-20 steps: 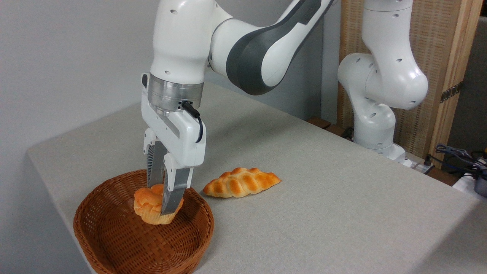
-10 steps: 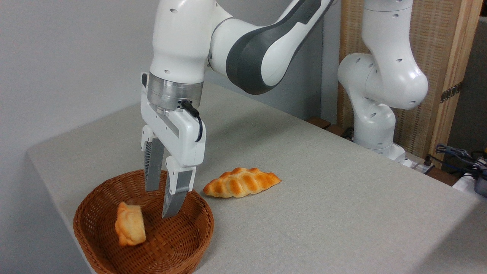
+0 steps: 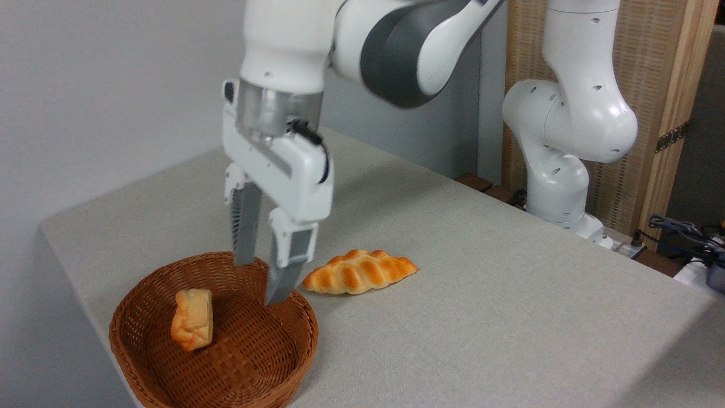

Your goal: Put bread into the basket

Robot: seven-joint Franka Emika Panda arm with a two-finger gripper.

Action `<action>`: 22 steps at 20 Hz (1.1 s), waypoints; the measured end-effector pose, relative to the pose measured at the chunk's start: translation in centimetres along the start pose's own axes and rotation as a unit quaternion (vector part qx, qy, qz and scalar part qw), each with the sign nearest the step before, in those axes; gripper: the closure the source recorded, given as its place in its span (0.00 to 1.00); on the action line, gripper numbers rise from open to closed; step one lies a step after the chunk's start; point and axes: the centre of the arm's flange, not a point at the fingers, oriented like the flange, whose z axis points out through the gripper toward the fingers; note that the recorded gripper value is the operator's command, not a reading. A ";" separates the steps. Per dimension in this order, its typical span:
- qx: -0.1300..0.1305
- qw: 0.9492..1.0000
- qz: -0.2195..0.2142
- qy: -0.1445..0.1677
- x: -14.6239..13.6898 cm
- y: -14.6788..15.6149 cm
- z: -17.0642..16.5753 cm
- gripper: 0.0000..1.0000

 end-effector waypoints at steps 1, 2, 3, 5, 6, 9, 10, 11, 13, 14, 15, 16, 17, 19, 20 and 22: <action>-0.008 1.000 -0.003 -0.005 -0.6 0.1 -1.1 0.00; -0.013 1.000 -0.004 -0.007 -0.8 0.2 -1.7 0.00; -0.022 1.000 -0.007 -0.012 -0.9 0.5 -2.7 0.00; -0.034 0.999 -0.017 -0.019 -0.8 0.8 -4.2 0.00; -0.041 0.999 -0.024 -0.024 -0.6 1.0 -5.1 0.00; -0.049 0.997 -0.040 -0.041 -0.4 1.2 -6.0 0.00; -0.048 0.997 -0.047 -0.046 -0.3 1.3 -5.9 0.00; -0.046 0.996 -0.050 -0.049 -0.3 1.3 -5.9 0.00; -0.039 0.996 -0.053 -0.062 -0.2 1.4 -5.4 0.00; -0.037 0.996 -0.052 -0.068 -0.1 1.4 -5.1 0.00; -0.037 0.995 -0.051 -0.072 -0.1 1.4 -4.8 0.00; -0.037 0.995 -0.051 -0.074 0.0 1.4 -4.7 0.00; -0.038 0.995 -0.056 -0.077 0.1 1.5 -4.4 0.00; -0.038 0.994 -0.067 -0.080 0.4 1.7 -4.0 0.00; -0.038 0.994 -0.069 -0.080 0.6 1.9 -3.9 0.00; -0.039 0.993 -0.071 -0.081 0.8 2.0 -3.8 0.00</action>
